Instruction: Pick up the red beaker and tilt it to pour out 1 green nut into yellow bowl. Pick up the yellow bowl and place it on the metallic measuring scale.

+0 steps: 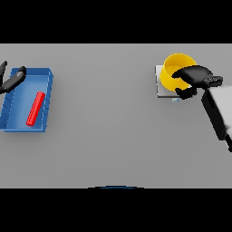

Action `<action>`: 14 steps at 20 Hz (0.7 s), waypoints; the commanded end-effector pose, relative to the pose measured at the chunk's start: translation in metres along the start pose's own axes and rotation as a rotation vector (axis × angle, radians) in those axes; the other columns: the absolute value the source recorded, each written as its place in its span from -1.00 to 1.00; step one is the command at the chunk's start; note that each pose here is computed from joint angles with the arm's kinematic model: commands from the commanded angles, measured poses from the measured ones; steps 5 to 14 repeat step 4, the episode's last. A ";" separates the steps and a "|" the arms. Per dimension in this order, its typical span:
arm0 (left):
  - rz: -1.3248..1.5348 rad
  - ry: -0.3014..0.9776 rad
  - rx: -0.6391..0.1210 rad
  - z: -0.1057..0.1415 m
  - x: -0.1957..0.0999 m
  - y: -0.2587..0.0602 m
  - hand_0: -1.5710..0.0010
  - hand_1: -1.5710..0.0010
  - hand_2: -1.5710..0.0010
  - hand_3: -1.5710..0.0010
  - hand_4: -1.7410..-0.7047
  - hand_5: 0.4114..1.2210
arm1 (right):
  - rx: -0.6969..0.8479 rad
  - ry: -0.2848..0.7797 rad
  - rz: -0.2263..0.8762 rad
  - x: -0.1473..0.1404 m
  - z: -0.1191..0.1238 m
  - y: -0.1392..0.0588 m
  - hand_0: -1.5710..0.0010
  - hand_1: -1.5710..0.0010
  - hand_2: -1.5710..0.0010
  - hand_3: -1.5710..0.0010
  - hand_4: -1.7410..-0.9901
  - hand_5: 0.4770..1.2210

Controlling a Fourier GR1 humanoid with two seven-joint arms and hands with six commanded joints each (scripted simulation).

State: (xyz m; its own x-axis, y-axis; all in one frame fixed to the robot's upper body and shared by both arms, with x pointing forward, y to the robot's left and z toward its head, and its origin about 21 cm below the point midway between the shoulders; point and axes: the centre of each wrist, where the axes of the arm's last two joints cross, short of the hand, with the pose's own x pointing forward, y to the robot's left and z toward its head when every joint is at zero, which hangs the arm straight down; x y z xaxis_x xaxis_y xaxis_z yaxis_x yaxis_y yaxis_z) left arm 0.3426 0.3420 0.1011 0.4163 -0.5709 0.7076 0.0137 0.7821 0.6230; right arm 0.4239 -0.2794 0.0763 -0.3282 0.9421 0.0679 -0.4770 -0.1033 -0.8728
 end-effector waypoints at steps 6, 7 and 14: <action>-0.006 -0.012 0.001 0.004 0.001 0.002 1.00 1.00 1.00 1.00 0.97 -0.30 | 0.025 0.018 -0.010 -0.004 0.003 0.002 0.95 0.92 0.87 0.65 -0.12 -0.24; -0.006 -0.012 0.001 0.004 0.001 0.002 1.00 1.00 1.00 1.00 0.97 -0.30 | 0.025 0.018 -0.010 -0.004 0.003 0.002 0.95 0.92 0.87 0.65 -0.12 -0.24; -0.006 -0.012 0.001 0.004 0.001 0.002 1.00 1.00 1.00 1.00 0.97 -0.30 | 0.025 0.018 -0.010 -0.004 0.003 0.002 0.95 0.92 0.87 0.65 -0.12 -0.24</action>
